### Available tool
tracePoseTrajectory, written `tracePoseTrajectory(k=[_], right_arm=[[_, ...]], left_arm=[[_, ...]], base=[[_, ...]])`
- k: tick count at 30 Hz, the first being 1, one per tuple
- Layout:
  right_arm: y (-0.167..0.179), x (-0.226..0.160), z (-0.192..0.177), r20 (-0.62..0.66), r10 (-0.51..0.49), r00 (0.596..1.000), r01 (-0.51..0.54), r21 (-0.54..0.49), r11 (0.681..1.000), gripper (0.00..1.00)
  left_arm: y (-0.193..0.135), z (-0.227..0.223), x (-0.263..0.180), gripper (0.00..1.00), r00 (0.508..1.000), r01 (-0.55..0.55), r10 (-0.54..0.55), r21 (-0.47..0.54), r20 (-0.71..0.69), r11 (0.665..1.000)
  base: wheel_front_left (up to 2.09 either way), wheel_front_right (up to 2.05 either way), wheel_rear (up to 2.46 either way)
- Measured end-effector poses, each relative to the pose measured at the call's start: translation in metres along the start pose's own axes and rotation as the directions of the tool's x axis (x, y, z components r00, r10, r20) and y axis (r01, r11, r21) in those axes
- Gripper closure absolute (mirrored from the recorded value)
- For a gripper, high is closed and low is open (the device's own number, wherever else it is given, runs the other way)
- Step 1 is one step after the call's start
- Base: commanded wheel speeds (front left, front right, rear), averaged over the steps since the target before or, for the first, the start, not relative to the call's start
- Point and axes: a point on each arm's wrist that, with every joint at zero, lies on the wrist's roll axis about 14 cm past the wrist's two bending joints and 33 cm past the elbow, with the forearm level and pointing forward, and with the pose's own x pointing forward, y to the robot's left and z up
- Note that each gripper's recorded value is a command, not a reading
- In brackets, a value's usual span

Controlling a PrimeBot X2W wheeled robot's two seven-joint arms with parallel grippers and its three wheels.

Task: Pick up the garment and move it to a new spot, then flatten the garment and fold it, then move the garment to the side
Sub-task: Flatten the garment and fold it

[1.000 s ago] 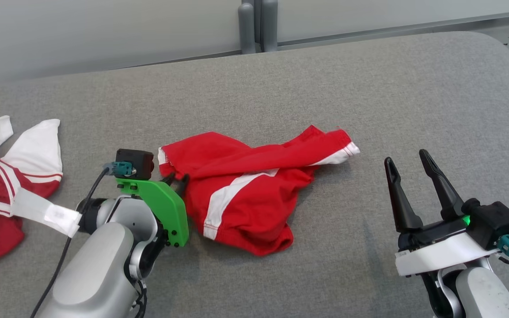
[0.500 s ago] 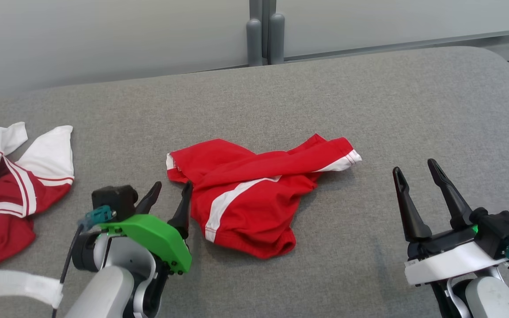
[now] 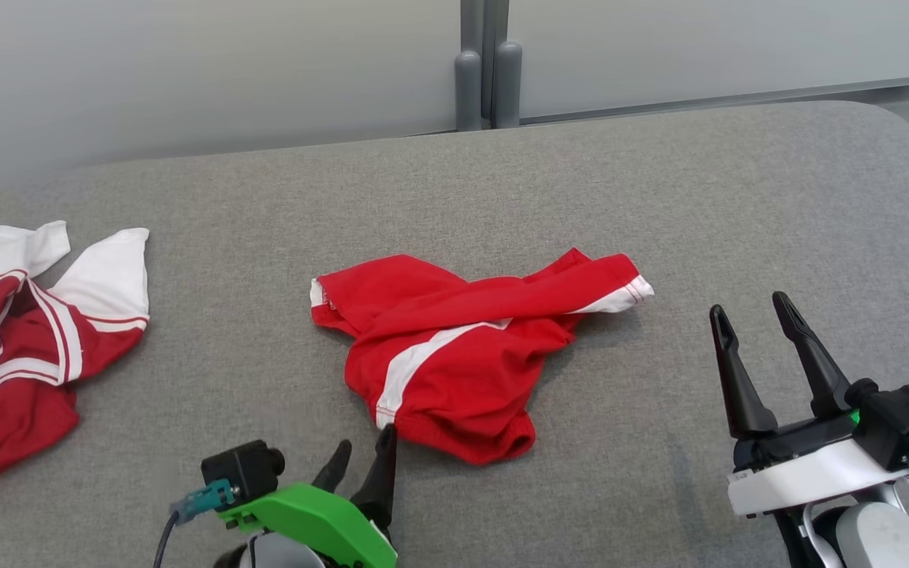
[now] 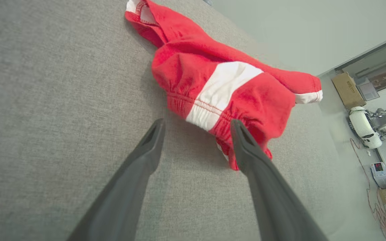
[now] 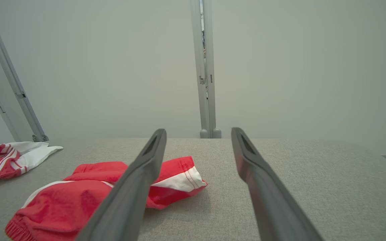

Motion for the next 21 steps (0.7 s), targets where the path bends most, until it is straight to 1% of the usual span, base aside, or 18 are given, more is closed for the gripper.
tracePoseTrajectory(k=[3,5,10,15,21], right_arm=[[0.000,0.000,0.000,0.001,-0.003,1.000,0.003,0.005,1.000,0.00],[0.000,0.000,0.000,0.002,-0.008,1.000,0.008,0.007,1.000,0.00],[-0.003,0.001,-0.005,-0.009,-0.018,1.000,0.018,0.011,1.000,0.00],[-0.007,0.000,-0.006,-0.013,-0.034,0.999,0.034,0.010,0.999,0.00],[-0.014,-0.003,-0.006,-0.017,-0.060,0.998,0.060,0.006,0.998,0.00]], left_arm=[[-0.002,-0.017,-0.004,0.00,0.998,-0.001,-0.005,-0.099,-0.058,0.995],[-0.003,-0.027,-0.005,0.00,0.995,0.001,-0.015,-0.148,-0.096,0.989],[-0.004,-0.029,0.002,0.00,0.993,-0.006,-0.026,-0.266,-0.117,0.964],[-0.011,-0.020,0.015,0.00,0.993,0.015,-0.051,-0.314,-0.106,0.949],[-0.001,-0.018,0.026,0.00,0.995,-0.014,-0.020,-0.337,-0.099,0.941]], base=[[0.00,0.00,0.00],[0.00,0.00,0.00],[0.00,0.00,0.00],[0.00,0.00,0.00],[0.00,0.00,0.00]])
